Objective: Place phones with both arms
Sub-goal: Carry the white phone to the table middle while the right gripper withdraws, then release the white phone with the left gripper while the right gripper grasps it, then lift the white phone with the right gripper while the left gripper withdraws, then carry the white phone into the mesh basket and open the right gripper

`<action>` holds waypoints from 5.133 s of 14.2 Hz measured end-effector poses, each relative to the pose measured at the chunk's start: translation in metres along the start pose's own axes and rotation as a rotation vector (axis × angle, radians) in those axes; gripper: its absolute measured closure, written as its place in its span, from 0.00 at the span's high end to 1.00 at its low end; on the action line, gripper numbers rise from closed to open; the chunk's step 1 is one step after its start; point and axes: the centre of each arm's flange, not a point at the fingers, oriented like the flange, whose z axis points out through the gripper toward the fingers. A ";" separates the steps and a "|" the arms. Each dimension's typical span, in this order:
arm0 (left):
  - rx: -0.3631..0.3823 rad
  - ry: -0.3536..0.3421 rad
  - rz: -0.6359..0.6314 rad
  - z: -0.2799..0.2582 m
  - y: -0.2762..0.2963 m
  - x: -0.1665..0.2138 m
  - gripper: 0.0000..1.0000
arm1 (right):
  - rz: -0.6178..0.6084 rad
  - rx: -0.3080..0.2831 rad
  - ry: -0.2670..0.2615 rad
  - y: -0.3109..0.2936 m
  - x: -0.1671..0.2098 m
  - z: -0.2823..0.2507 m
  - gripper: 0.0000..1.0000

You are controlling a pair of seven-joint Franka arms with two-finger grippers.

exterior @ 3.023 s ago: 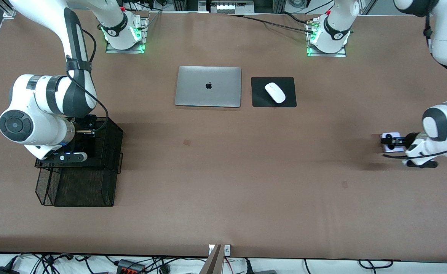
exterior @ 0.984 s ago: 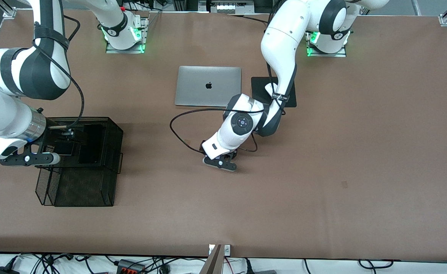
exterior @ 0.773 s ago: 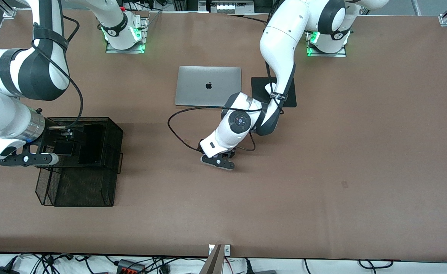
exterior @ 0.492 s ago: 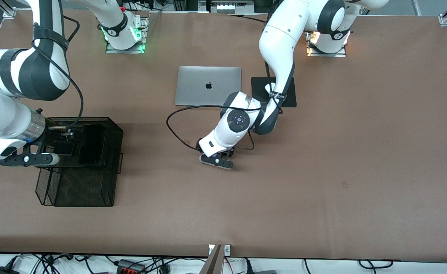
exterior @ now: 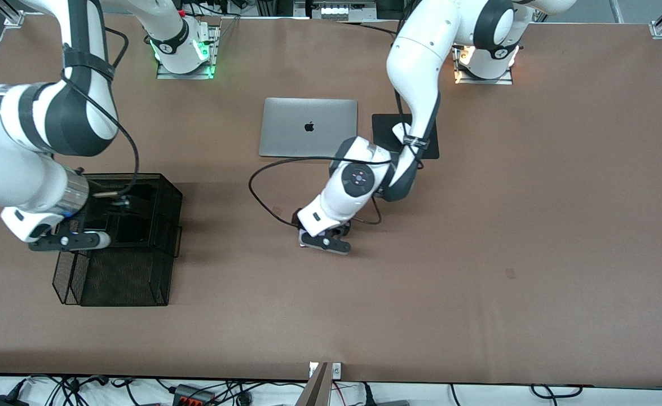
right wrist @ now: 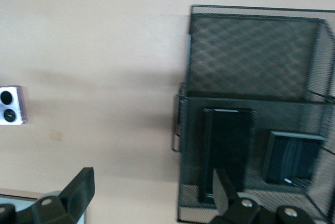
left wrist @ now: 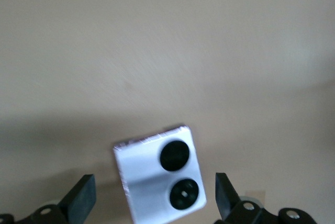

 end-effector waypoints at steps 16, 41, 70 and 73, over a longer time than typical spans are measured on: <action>0.169 -0.150 -0.219 -0.251 -0.312 0.048 1.00 | -0.230 -0.025 0.139 -0.219 0.014 0.198 1.00; 0.351 -0.245 -0.114 -0.490 -0.351 -0.064 1.00 | -0.053 -0.006 0.210 -0.350 -0.025 0.304 1.00; 0.294 -0.195 -0.192 -0.490 -0.402 -0.088 1.00 | -0.075 -0.181 0.098 -0.039 0.076 0.042 0.84; 0.300 -0.150 -0.165 -0.491 -0.392 -0.082 1.00 | -0.048 -0.182 0.084 0.049 0.082 0.040 0.84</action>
